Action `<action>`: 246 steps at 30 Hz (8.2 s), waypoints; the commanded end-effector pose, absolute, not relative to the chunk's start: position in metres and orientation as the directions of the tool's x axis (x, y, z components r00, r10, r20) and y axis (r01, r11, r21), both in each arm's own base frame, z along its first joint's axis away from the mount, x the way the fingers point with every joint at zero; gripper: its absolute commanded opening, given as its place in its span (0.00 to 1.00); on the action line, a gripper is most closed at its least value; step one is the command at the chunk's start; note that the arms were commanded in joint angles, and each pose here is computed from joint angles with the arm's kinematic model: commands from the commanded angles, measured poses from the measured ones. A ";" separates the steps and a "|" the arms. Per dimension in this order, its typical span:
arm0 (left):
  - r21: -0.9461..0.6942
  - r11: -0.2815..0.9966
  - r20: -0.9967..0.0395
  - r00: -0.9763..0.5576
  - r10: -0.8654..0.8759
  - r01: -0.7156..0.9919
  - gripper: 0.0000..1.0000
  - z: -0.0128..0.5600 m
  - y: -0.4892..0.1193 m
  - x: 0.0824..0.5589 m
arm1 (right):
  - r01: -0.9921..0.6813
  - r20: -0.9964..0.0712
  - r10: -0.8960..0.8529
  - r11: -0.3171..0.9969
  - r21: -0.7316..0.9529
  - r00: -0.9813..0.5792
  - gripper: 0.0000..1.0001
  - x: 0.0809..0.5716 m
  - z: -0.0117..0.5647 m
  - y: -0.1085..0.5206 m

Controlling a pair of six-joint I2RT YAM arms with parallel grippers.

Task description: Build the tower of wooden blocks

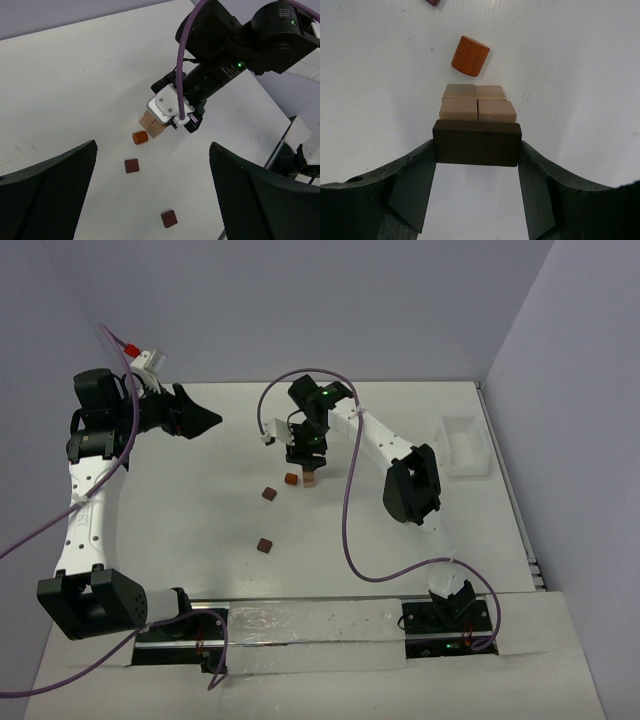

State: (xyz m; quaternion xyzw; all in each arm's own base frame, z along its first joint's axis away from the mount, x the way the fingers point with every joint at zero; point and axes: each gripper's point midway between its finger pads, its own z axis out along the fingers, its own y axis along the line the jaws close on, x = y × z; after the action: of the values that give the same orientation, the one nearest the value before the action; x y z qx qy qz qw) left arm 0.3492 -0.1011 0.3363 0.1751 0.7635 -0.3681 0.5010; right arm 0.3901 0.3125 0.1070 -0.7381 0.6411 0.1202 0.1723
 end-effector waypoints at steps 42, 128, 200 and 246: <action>-0.342 0.655 -0.922 -0.375 -0.095 0.674 0.99 0.357 -0.102 0.348 | -0.987 -0.401 -0.904 -0.113 -0.114 0.150 0.65 0.393 0.102 0.323; -0.338 0.658 -0.923 -0.372 -0.093 0.673 0.99 0.356 -0.101 0.349 | -0.986 -0.401 -0.903 -0.112 -0.122 0.152 0.69 0.390 0.123 0.307; -0.037 0.938 -0.840 -0.519 0.159 0.346 0.99 0.244 -0.085 0.383 | -0.835 -0.850 -0.486 0.540 -0.109 -0.203 1.00 0.361 0.309 0.195; -0.079 0.929 -0.427 -0.854 0.296 0.362 0.50 0.030 -0.210 0.349 | -0.709 -0.865 -0.310 0.701 0.072 -0.395 1.00 0.370 0.283 0.137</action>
State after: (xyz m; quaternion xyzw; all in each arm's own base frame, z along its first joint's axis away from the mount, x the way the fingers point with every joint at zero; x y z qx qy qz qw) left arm 0.3334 -0.2015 0.0209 0.1831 0.9617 -0.0766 0.1889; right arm 0.3623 0.1353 0.2660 -0.3139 0.8188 0.2169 0.4290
